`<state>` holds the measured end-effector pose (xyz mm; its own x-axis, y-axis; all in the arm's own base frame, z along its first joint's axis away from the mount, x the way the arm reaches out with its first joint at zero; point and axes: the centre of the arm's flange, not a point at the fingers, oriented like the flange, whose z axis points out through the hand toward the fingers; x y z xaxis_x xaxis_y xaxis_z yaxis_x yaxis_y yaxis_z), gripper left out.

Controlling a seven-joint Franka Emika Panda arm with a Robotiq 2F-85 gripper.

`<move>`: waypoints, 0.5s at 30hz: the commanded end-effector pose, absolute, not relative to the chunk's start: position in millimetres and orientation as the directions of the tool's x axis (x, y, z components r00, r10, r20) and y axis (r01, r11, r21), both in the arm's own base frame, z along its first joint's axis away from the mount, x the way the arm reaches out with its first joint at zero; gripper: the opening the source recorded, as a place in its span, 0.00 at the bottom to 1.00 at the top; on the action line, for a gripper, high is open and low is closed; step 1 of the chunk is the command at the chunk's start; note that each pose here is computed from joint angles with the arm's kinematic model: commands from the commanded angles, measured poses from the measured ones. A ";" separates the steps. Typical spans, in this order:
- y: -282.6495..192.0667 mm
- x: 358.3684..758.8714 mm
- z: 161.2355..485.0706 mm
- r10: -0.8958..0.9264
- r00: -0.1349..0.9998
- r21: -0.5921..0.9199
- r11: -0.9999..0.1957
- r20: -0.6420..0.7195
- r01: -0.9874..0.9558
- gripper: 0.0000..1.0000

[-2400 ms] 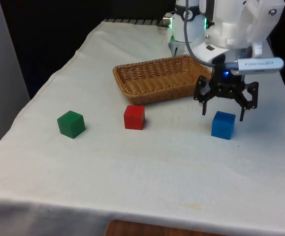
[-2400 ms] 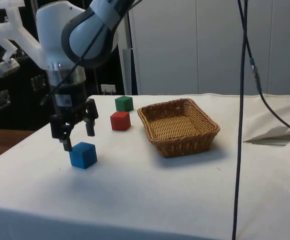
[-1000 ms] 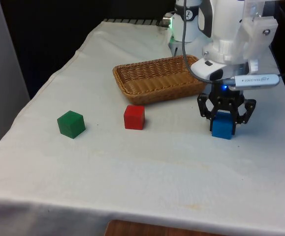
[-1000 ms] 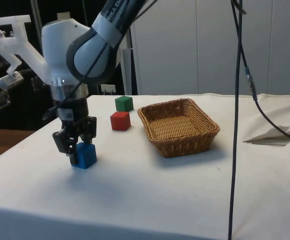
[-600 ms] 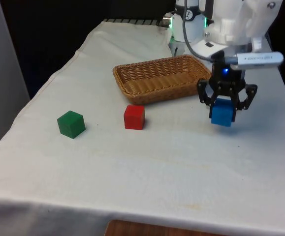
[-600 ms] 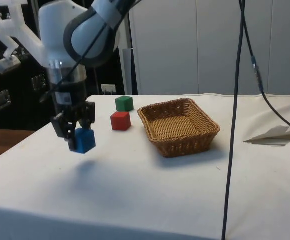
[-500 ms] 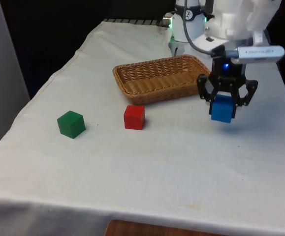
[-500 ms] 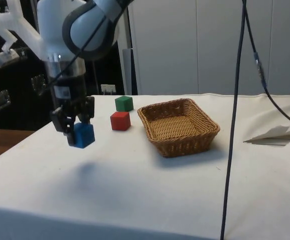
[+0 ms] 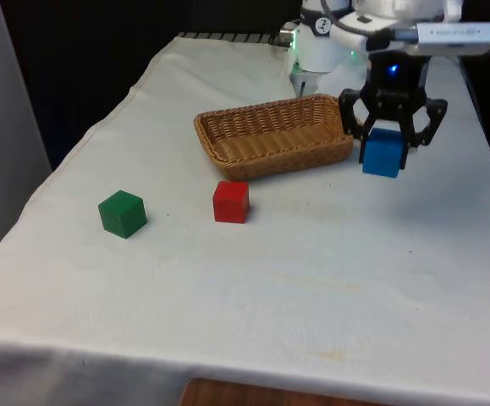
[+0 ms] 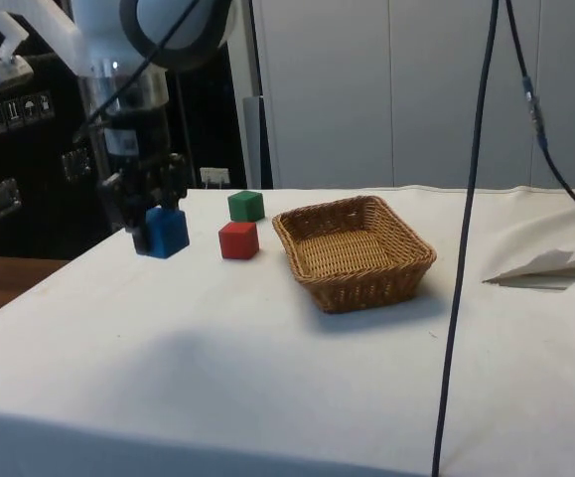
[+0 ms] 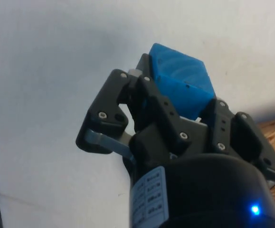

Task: Pick up the blue cube and place it into the basket.

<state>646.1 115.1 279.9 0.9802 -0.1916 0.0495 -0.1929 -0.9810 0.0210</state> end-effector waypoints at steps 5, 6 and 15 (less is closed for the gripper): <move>114.3 638.5 301.9 -0.187 0.981 0.021 -0.982 0.050 -0.188 0.00; 112.6 636.1 307.2 -0.186 0.981 0.025 -0.982 0.050 -0.188 0.00; 104.3 620.4 330.8 -0.173 0.982 0.033 -0.984 0.068 -0.176 0.00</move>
